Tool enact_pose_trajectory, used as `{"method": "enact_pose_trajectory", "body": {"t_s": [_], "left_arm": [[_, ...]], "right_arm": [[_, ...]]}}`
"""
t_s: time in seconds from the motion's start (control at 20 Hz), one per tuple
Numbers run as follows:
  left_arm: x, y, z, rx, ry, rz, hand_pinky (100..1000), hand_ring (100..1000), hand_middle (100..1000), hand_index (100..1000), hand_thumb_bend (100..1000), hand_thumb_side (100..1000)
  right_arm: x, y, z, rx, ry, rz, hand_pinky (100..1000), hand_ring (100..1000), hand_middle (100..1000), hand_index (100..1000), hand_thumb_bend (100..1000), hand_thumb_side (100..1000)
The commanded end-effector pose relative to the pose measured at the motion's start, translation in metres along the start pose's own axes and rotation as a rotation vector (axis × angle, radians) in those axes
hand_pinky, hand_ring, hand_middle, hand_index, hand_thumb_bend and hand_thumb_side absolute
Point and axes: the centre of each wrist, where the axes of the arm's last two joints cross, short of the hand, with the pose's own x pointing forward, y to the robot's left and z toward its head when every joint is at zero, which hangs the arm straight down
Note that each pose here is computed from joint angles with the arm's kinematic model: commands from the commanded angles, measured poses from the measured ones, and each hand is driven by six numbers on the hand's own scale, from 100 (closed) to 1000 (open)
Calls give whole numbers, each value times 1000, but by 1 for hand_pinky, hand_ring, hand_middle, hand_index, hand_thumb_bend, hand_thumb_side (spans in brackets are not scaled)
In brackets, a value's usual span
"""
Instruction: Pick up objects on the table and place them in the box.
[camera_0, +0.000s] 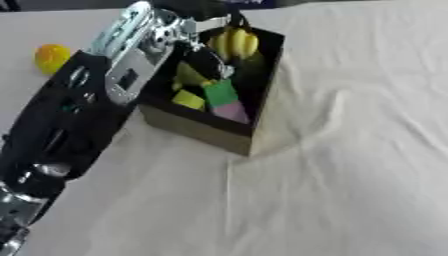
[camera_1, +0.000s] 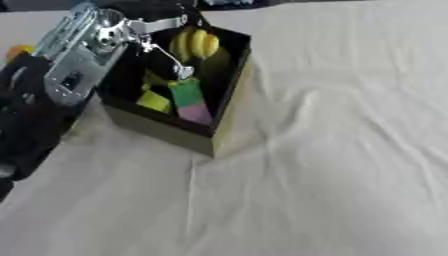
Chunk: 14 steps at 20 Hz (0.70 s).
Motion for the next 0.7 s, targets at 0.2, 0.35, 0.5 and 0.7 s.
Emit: {"method": "enact_pose_trajectory", "body": {"t_s": [0.2, 0.35, 0.5, 0.7], "left_arm": [[-15, 13, 10, 66, 85, -67, 910, 902, 892, 927, 645, 334], [-16, 17, 14, 86, 85, -79, 907, 901, 888, 926, 636, 340], [-17, 25, 21, 123, 80, -77, 902, 897, 883, 922, 625, 332], [-21, 39, 37, 180, 94, -92, 883, 877, 855, 898, 571, 264]], "right_arm": [[8, -6, -2, -7, -22, 17, 842, 800, 628, 765, 100, 778], [7, -6, -2, -7, -19, 17, 842, 799, 628, 765, 100, 777], [7, -6, -1, -10, -13, 19, 842, 799, 627, 765, 100, 778], [6, -7, 0, -11, -6, 23, 842, 799, 627, 765, 100, 777]]}}
